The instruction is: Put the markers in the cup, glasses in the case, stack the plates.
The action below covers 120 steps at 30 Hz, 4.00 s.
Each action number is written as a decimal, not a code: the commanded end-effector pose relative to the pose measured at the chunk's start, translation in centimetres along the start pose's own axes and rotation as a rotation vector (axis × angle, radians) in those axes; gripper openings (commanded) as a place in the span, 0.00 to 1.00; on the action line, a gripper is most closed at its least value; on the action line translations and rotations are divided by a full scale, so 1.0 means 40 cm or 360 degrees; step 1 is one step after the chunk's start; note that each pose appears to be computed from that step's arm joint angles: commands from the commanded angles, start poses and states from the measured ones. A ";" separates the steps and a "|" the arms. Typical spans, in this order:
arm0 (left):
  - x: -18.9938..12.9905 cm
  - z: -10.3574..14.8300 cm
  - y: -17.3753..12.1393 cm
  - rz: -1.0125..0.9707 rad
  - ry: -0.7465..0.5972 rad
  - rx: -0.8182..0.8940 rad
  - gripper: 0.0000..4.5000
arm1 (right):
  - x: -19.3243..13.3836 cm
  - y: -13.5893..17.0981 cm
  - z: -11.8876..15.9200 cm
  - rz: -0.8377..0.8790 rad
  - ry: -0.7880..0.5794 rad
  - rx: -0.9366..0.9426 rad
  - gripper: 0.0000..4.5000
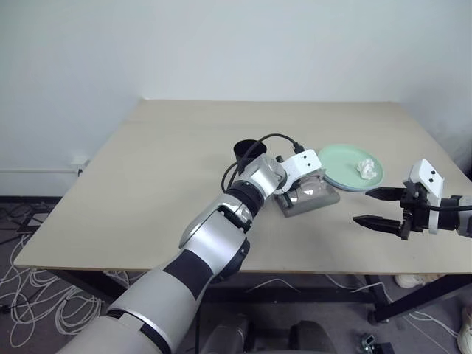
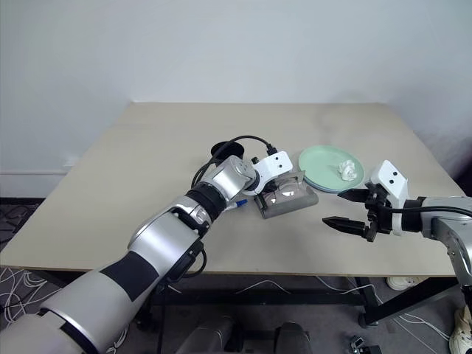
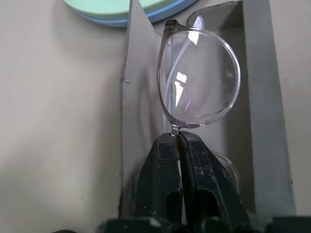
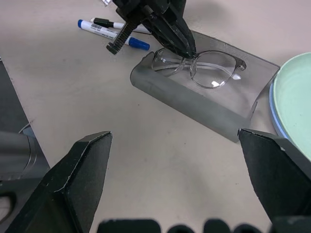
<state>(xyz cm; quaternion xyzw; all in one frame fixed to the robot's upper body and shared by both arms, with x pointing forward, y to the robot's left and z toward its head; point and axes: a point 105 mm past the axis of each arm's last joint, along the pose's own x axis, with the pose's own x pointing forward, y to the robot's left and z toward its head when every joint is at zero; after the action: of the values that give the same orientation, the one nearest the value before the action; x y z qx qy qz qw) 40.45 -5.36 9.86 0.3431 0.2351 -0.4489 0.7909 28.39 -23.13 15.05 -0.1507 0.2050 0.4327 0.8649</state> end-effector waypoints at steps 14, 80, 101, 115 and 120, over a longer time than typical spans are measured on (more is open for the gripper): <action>0.016 -0.020 -0.044 -0.0108 0.0083 0.0010 0.00 | -0.017 0.005 0.043 -0.0011 -0.0067 -0.0081 1.00; -0.103 0.076 0.061 -0.0061 -0.0253 0.0162 0.17 | -0.009 -0.017 0.054 0.0011 -0.0050 -0.0110 1.00; -0.072 0.002 -0.068 -0.0402 -0.0115 0.0455 0.02 | -0.010 -0.014 0.056 -0.0009 -0.0058 -0.0106 1.00; -0.113 -0.068 -0.139 -0.0505 -0.0056 0.0474 0.02 | -0.007 -0.018 0.057 -0.0001 -0.0062 -0.0109 1.00; -0.123 -0.077 -0.136 -0.0476 -0.0060 0.0430 0.02 | -0.001 -0.018 0.057 0.0006 -0.0064 -0.0112 1.00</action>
<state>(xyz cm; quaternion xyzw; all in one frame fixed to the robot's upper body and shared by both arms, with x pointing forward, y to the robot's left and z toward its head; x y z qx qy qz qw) 33.27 -2.50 9.53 0.3998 0.2010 -0.5968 0.6660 29.06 -22.62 15.82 -0.1565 0.1955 0.4463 0.8591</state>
